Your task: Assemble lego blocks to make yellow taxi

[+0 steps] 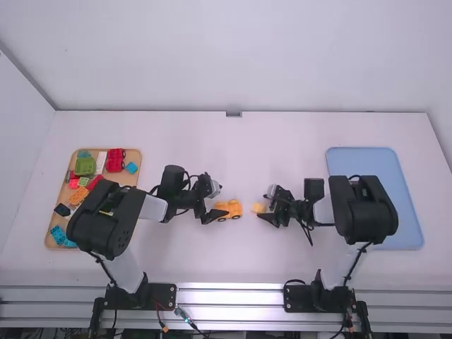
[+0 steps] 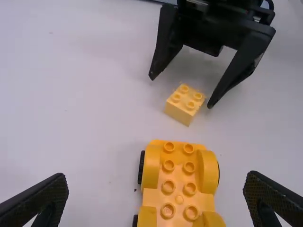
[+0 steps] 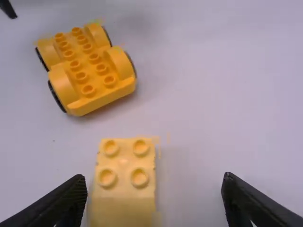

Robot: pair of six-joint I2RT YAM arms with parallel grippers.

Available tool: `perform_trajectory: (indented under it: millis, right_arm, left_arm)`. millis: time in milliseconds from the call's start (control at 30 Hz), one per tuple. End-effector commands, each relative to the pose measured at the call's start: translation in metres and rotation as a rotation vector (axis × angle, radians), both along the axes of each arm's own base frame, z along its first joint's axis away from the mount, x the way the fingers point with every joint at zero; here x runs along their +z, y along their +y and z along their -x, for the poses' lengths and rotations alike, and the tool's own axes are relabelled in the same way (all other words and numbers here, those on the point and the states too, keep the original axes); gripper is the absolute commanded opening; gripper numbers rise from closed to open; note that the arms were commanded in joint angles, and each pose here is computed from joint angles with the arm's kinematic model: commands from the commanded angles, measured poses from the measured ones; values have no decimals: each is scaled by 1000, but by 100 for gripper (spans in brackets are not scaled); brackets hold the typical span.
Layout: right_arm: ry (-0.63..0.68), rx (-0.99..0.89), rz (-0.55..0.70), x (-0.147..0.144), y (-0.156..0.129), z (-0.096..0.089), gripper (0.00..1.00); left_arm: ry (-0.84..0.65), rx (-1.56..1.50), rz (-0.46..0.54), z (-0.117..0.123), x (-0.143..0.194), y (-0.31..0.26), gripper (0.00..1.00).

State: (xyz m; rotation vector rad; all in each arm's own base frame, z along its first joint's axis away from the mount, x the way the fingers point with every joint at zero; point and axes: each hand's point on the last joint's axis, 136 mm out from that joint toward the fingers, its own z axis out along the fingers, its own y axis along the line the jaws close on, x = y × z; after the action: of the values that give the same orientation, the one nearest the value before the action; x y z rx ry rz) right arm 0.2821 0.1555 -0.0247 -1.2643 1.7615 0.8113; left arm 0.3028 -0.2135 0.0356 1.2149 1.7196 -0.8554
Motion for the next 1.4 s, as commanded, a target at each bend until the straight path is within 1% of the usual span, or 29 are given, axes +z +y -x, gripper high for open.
perform_trajectory:
  millis: [0, 33, 67, 133, 167, 233, 333, 367, 433, 467, 600, 700, 867, 900, 933, 1167, 1200, 1267, 1367]
  right_arm:
    - [18, 32, -47, 0, 5, 3, 71]
    - [20, 32, -47, -1, 5, 2, 68]
    - [19, 32, -46, -2, 5, 2, 67]
    - [11, 42, -37, -4, 5, 2, 60]
    - [11, 44, -37, -4, 5, 3, 59]
    - [2, 45, -40, -3, 5, 3, 54]
    - [-2, 47, -33, -4, 4, 4, 50]
    - [-3, 49, -29, -5, 4, 4, 47]
    - [-6, 51, -31, -4, 5, 5, 47]
    - [-7, 54, -32, -4, 5, 5, 44]
    - [-13, 68, -14, -7, 9, 6, 42]
    - [-24, 76, 8, -9, 13, 6, 37]
    - [-45, 92, 5, -7, 18, 6, 33]
    - [-47, 89, 3, -6, 18, 5, 31]
    - [-46, 79, -1, -5, 17, 3, 26]
    - [-61, 80, -12, 0, 18, 0, 27]
    - [-63, 78, -14, 4, 18, -1, 29]
    - [-68, 74, -13, 8, 19, -2, 28]
    - [-100, 75, -19, 23, 22, -6, 27]
  left_arm:
    - [3, -11, 12, -2, 2, -2, 99]
    - [2, -8, 12, -2, 2, -2, 99]
    - [2, -8, 12, -2, 2, -2, 99]
    - [2, -9, 11, -2, 2, -2, 99]
    - [2, -9, 11, -2, 2, -2, 99]
    - [3, -9, 11, -2, 2, -2, 99]
    - [5, -9, 11, -2, 2, -2, 99]
    - [5, -9, 10, -2, 2, -2, 99]
    - [5, -10, 11, -2, 2, -2, 99]
    - [6, -9, 10, -2, 2, -2, 99]
    - [4, -9, 10, -2, 2, -2, 99]
    - [9, -9, 10, -1, 1, -2, 99]
    - [26, -4, -1, 0, -2, -1, 99]
    - [29, -5, -3, 1, -3, -1, 99]
    - [32, -10, -4, 2, -3, -3, 99]
    - [60, -16, -2, 6, -10, -3, 99]
    - [71, -28, 6, 8, -12, -4, 99]
    - [73, -32, 8, 9, -13, -4, 99]
    - [74, -21, -8, 8, -17, -3, 99]
